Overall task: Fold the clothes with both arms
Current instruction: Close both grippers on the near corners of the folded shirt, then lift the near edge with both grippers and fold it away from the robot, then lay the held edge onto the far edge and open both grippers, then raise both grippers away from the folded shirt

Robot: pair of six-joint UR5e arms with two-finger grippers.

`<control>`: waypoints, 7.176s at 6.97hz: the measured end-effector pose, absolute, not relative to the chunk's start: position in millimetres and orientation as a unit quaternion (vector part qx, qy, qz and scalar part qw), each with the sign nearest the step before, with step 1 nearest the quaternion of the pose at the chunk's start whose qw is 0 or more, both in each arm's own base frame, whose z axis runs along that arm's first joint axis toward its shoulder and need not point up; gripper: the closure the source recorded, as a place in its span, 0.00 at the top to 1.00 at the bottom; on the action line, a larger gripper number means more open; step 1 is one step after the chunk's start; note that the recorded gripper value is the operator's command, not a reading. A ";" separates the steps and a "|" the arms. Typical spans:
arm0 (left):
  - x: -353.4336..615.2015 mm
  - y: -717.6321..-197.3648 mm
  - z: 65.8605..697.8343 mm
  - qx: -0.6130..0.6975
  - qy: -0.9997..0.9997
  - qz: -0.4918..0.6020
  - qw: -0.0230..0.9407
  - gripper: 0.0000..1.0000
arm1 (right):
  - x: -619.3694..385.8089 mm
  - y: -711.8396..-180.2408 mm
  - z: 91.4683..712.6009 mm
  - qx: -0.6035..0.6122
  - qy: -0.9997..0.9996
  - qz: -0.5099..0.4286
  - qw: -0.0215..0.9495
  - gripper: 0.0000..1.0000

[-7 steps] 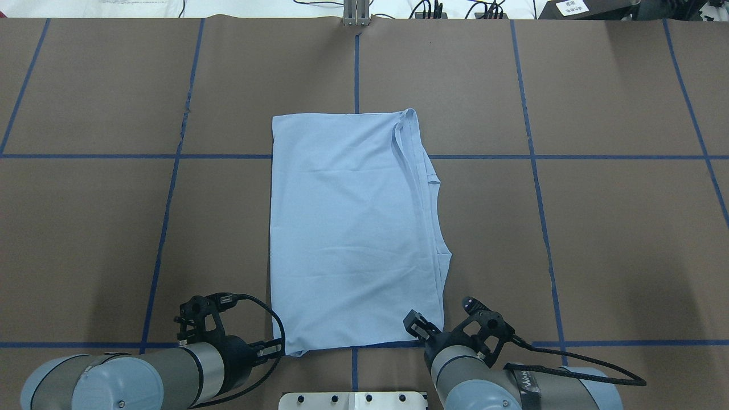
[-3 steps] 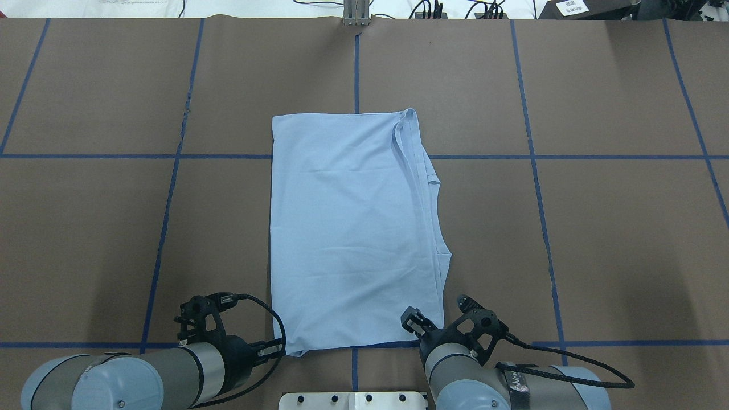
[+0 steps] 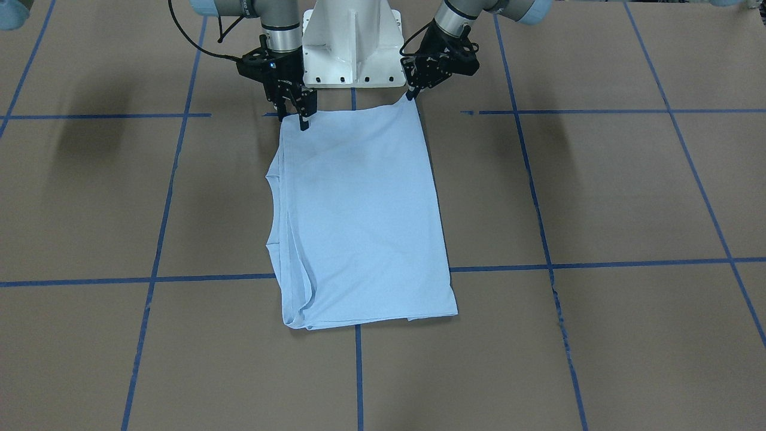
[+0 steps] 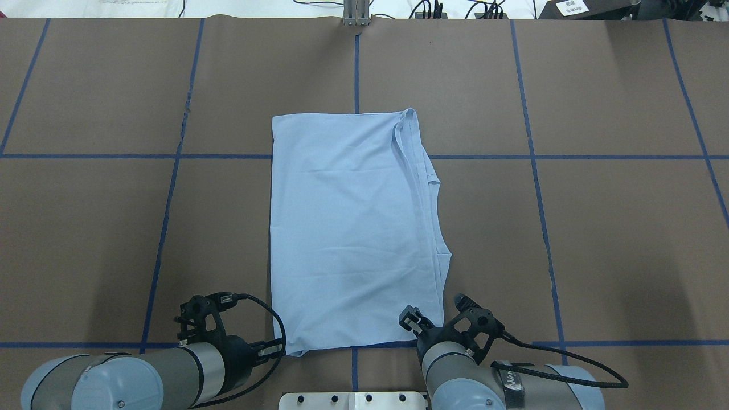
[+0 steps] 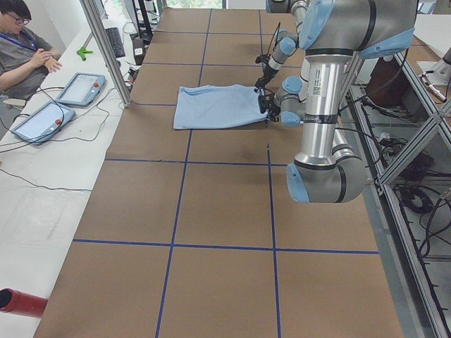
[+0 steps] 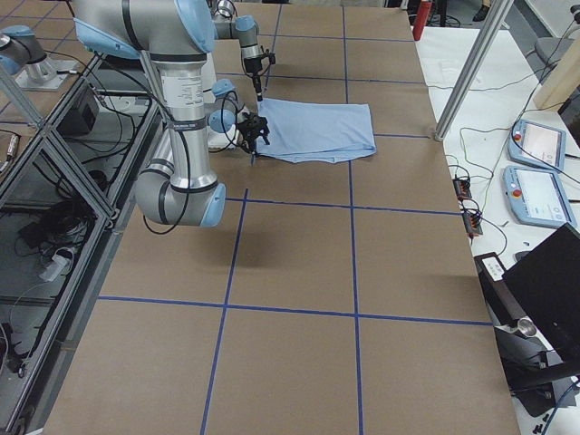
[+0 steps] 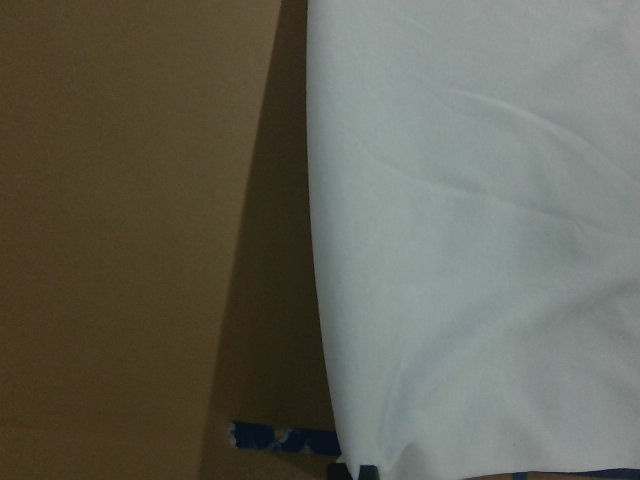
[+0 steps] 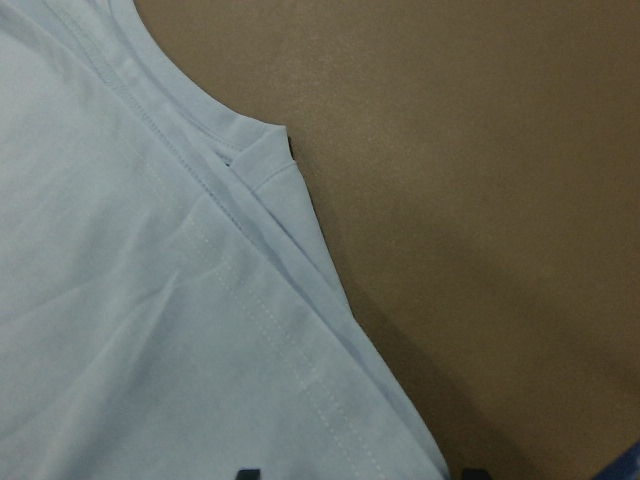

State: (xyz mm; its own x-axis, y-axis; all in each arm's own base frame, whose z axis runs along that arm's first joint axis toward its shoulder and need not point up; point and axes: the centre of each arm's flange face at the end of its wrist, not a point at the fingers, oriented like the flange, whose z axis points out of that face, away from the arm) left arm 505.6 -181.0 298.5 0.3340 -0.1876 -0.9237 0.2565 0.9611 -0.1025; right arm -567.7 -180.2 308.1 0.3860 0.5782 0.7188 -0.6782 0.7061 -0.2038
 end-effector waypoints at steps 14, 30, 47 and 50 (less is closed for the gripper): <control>370.1 -183.0 155.1 0.019 0.597 -0.085 0.797 0.00 | -425.0 -194.1 177.7 0.018 -0.459 0.390 0.798 0.00; 499.2 -451.8 283.7 0.182 0.433 -0.117 0.875 0.99 | -572.0 -460.7 246.5 0.121 -0.391 0.385 0.827 0.99; 492.0 -462.1 288.5 0.193 0.452 -0.044 0.869 1.00 | -466.1 -655.3 287.8 0.161 -0.303 0.154 0.927 1.00; 530.1 -458.5 308.7 0.176 0.431 -0.029 0.884 1.00 | -460.7 -658.0 277.6 0.164 -0.341 0.143 0.915 1.00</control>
State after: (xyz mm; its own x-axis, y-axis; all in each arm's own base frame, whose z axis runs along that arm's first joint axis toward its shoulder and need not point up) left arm 530.1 -458.5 308.7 0.6267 0.1003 -0.7728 0.2034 0.9362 0.2865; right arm -460.7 -658.0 277.6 0.7271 0.1498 0.6700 -0.3735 0.9051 0.2030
